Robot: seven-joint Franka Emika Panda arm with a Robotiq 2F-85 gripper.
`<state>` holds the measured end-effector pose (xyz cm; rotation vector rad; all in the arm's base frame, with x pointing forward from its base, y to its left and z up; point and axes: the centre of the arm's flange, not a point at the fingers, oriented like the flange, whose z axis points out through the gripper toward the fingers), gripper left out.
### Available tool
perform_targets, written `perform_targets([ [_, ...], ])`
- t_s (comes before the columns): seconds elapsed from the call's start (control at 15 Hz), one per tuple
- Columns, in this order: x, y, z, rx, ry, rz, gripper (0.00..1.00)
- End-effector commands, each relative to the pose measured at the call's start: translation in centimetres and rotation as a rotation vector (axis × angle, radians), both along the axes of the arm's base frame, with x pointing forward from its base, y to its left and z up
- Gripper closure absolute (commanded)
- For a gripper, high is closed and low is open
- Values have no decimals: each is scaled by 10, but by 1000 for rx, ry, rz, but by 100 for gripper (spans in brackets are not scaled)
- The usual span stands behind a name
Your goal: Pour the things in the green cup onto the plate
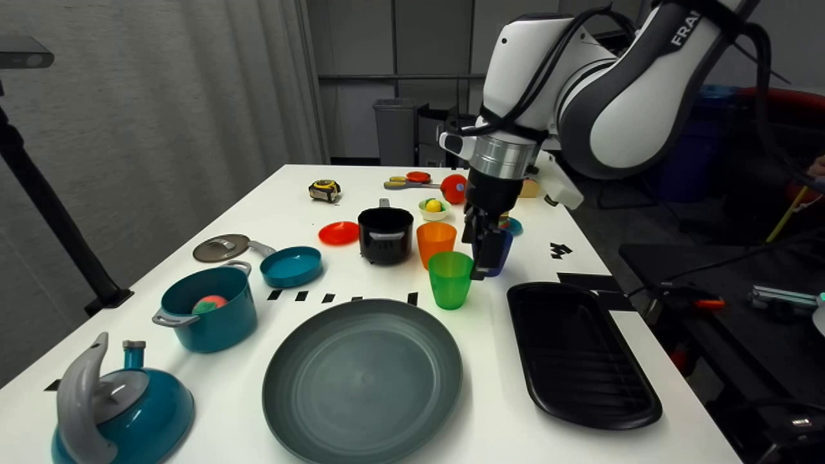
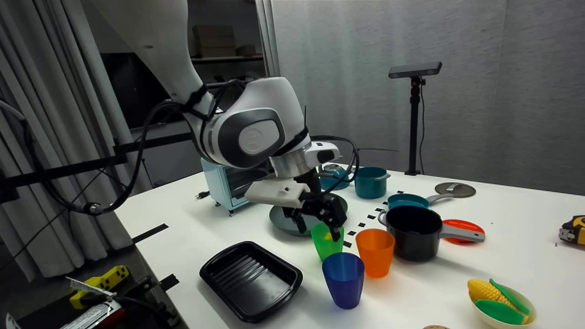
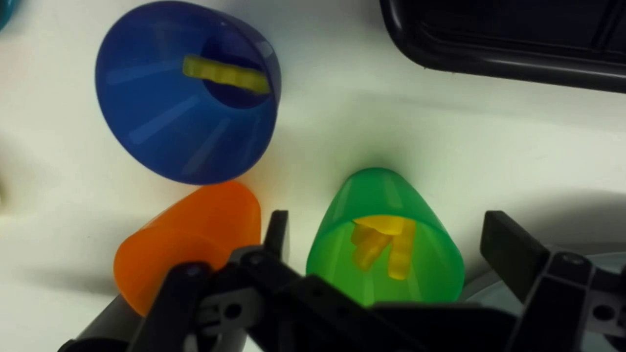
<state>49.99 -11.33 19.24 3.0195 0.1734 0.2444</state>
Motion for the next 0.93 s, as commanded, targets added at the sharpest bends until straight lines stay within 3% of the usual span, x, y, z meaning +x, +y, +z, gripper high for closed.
perform_targets([
  [0.0,22,-10,-15,14,-7,-3,0],
  [0.4,43,-7,-20,25,-19,18,0],
  [0.47,45,-6,-21,28,-18,22,6],
  [0.53,46,-6,-21,31,-18,24,28],
  [0.87,54,-9,-19,40,2,28,45],
])
